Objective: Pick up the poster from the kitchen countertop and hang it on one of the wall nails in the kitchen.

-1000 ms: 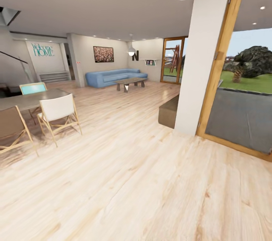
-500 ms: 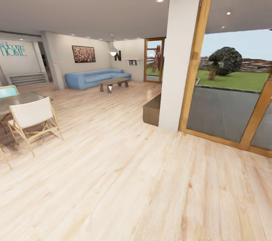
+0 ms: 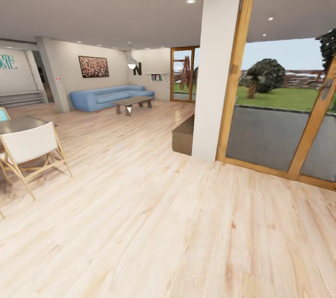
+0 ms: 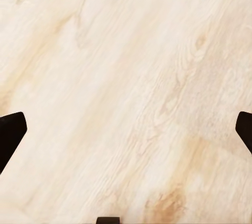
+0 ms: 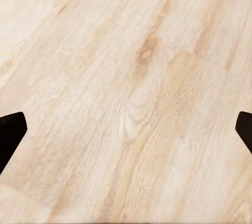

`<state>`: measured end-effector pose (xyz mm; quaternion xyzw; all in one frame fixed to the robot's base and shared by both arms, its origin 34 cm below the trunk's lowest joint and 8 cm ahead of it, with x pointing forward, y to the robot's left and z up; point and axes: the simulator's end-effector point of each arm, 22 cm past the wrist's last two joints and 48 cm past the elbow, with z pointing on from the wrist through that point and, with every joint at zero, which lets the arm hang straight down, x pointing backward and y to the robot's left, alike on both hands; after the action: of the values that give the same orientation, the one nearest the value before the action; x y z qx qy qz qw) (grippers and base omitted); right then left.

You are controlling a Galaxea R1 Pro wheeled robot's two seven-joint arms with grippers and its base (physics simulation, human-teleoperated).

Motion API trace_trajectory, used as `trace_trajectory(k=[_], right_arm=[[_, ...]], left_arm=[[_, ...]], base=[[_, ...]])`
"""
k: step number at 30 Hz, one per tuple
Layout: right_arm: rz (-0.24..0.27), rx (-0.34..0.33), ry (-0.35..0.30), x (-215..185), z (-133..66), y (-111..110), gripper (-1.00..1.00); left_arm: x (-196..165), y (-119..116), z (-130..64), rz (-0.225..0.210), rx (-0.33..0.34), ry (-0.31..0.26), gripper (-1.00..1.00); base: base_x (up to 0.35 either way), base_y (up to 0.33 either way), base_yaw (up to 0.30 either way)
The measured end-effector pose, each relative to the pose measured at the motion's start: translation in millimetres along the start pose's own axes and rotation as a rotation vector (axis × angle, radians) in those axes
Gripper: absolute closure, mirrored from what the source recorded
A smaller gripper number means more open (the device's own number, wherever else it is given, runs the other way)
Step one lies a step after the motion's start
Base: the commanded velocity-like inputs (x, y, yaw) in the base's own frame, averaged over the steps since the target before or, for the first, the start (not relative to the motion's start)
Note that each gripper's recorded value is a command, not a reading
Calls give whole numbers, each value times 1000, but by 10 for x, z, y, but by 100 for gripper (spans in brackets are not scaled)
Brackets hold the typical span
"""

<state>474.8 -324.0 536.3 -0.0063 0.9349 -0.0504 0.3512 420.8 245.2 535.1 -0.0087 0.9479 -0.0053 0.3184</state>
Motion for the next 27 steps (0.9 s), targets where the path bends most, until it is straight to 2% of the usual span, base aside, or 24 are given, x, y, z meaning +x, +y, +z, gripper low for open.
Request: trace_trajectory(k=[8,27], right_arm=[[0,0,0,0,0,1,-100],[0,0,0,-1,0,1,-100]], left_arm=[[0,-1,0,0,0,0,-100],[0,-2,0,0,1,0,-100]], base=[[0,164,-269],[0,10,-298]])
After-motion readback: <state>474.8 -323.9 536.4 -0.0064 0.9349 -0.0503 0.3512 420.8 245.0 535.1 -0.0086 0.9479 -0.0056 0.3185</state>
